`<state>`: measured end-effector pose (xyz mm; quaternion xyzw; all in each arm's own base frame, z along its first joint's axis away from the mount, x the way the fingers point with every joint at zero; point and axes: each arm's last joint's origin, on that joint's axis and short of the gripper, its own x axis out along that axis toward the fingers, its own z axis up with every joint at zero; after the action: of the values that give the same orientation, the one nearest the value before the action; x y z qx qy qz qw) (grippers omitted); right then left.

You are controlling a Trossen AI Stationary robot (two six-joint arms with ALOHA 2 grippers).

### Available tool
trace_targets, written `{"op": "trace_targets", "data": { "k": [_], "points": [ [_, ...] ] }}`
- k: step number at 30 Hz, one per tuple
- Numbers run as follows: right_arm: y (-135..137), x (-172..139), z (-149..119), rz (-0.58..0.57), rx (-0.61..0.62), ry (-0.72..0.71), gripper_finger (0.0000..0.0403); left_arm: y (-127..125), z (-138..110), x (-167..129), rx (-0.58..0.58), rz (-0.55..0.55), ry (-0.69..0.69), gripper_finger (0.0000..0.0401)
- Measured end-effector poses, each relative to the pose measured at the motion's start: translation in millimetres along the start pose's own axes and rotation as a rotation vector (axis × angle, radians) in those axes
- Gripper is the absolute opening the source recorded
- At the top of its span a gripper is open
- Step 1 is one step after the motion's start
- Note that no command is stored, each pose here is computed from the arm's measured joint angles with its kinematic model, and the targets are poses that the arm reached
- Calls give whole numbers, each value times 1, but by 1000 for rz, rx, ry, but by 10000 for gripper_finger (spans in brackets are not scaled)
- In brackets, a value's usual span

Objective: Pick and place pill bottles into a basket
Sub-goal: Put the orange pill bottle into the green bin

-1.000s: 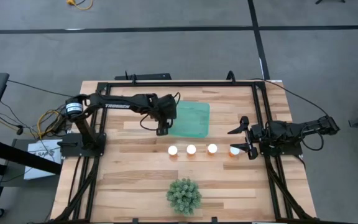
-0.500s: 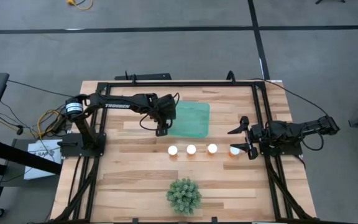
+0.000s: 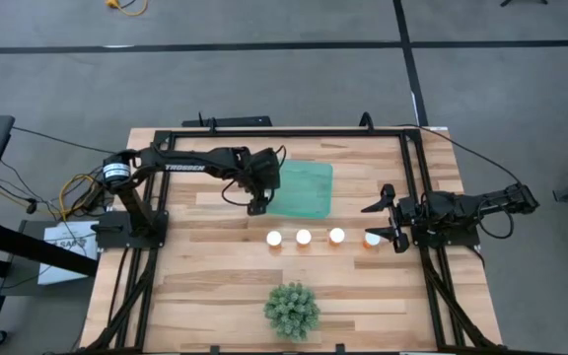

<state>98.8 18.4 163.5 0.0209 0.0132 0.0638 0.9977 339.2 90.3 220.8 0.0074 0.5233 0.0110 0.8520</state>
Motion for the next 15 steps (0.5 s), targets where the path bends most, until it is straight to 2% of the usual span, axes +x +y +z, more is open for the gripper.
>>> {"op": "trace_targets", "data": {
  "k": [4, 8, 11, 15],
  "points": [
    [0, 0, 0, 0, 0, 0, 260, -9, 15, -33, 41, 38, -107, 269],
    [0, 0, 0, 0, 0, 0, 260, -29, 19, -70, 68, 26, -215, 269],
    [0, 0, 0, 0, 0, 0, 260, -50, 12, -88, 71, -3, -258, 270],
    [0, 0, 0, 0, 0, 0, 260, -78, -1, -96, 94, -56, -258, 270]
  ]
}}
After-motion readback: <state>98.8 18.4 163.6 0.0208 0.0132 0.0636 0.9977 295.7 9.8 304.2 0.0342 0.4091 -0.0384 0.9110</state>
